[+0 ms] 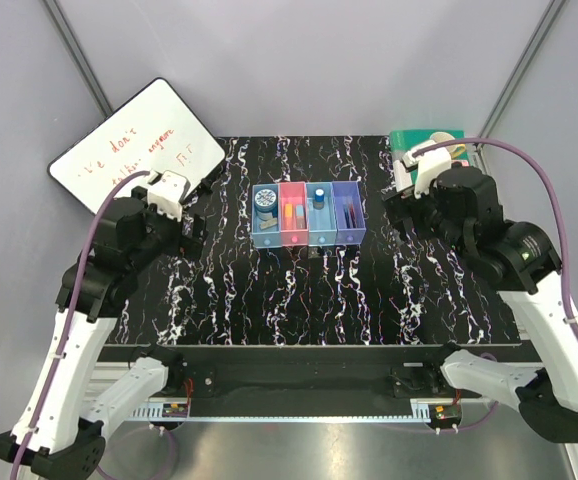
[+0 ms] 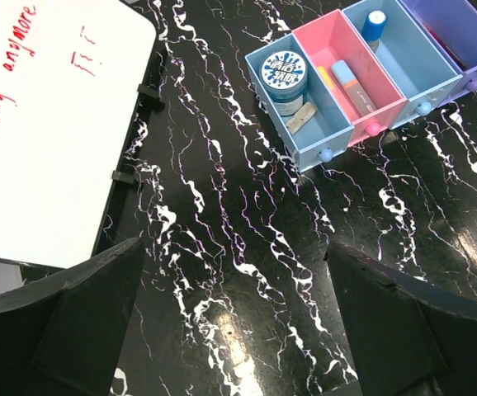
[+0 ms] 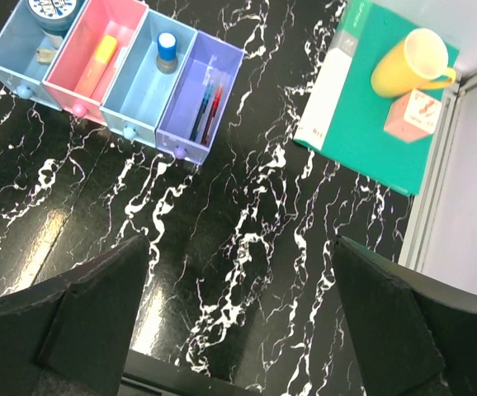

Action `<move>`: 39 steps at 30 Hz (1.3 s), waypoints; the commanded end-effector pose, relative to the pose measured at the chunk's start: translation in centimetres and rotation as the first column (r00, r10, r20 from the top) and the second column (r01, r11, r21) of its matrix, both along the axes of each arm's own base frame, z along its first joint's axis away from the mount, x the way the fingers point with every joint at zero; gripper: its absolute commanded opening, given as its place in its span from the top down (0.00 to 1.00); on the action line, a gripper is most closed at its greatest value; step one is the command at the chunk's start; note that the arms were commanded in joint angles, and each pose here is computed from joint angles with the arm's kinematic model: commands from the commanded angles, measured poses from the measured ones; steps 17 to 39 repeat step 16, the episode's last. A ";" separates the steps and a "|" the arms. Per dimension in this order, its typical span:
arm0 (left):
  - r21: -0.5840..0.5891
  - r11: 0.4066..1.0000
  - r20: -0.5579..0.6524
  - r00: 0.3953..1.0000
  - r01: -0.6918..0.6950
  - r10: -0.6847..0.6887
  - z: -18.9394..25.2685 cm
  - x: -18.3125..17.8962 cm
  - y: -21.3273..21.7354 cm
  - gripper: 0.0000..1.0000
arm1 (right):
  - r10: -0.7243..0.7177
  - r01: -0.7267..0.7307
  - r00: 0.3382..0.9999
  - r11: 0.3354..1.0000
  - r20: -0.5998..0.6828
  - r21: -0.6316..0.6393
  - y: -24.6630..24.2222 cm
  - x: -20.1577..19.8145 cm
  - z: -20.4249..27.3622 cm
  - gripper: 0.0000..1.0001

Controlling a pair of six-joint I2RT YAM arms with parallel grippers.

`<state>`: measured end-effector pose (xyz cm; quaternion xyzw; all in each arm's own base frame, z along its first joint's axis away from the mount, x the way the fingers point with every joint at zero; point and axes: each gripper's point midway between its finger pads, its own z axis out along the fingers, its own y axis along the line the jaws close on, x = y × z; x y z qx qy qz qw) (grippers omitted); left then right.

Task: Sort the stationery into containers
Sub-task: Reset both arms

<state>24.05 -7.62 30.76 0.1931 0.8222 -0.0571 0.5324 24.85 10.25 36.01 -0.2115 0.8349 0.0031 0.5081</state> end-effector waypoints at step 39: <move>-0.063 0.997 0.048 0.998 -0.033 0.036 1.9 -0.7 0.3 0.01 | -0.084 0.083 0.996 0.995 0.013 0.057 -0.8 0.8 -0.2 0.00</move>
